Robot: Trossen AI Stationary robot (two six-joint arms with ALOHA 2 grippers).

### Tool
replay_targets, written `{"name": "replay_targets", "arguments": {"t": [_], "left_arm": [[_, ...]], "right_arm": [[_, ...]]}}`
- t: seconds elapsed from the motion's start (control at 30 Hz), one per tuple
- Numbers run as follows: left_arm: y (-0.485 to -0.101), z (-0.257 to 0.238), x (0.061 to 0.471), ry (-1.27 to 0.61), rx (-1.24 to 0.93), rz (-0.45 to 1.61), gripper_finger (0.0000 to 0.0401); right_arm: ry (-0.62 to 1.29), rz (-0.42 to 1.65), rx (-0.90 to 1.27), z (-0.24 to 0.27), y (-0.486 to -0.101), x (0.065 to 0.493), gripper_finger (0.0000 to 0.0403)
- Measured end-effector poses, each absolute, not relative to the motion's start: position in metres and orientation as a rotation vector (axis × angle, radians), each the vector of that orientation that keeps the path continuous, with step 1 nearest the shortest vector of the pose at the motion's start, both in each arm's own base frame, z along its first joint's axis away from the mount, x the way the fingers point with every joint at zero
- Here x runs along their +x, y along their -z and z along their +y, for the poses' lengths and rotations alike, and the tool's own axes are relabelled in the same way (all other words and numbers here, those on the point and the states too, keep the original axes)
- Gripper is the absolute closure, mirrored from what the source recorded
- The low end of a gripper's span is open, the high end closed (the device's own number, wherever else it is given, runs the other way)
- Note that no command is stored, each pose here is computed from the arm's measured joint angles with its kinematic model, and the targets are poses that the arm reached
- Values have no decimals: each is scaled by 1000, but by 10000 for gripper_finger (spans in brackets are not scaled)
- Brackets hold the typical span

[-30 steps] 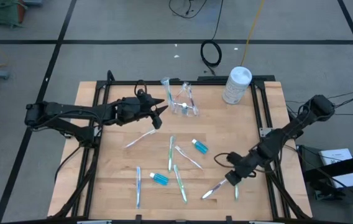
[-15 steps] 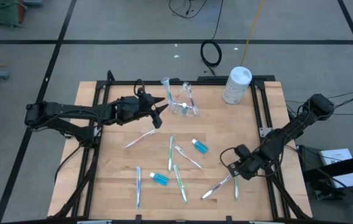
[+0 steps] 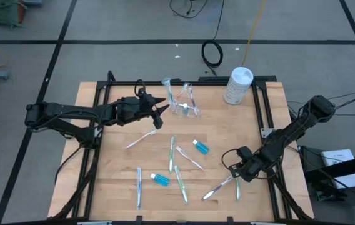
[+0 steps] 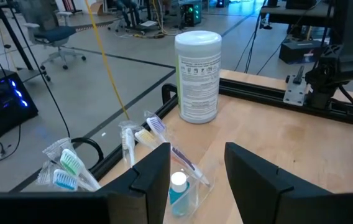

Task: Pick & Place toothbrushing station
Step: Put the green toothbrush into the transparent organizer

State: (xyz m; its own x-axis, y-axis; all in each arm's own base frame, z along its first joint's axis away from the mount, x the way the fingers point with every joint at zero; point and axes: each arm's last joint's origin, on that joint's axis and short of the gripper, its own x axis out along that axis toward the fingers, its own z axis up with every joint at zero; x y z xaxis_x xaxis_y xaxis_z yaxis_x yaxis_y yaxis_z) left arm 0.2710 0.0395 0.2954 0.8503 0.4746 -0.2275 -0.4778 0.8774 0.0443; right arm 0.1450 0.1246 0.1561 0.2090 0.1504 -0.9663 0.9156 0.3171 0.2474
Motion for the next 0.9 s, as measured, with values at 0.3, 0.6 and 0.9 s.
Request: {"name": "replay_targets", "arguments": {"t": [0.3,0.6,0.9], "left_arm": [[-295,40,271,-502,-15,236,242],[-296,40,271,-502,-15,233,242],[-296,40,271,-502,-15,232,242]], "right_arm": [[768,1230,1119,128,-148,149,314],[784,1198,1092,131,-139,155,314],[757,1212,1050,131,-138,155,347]]}}
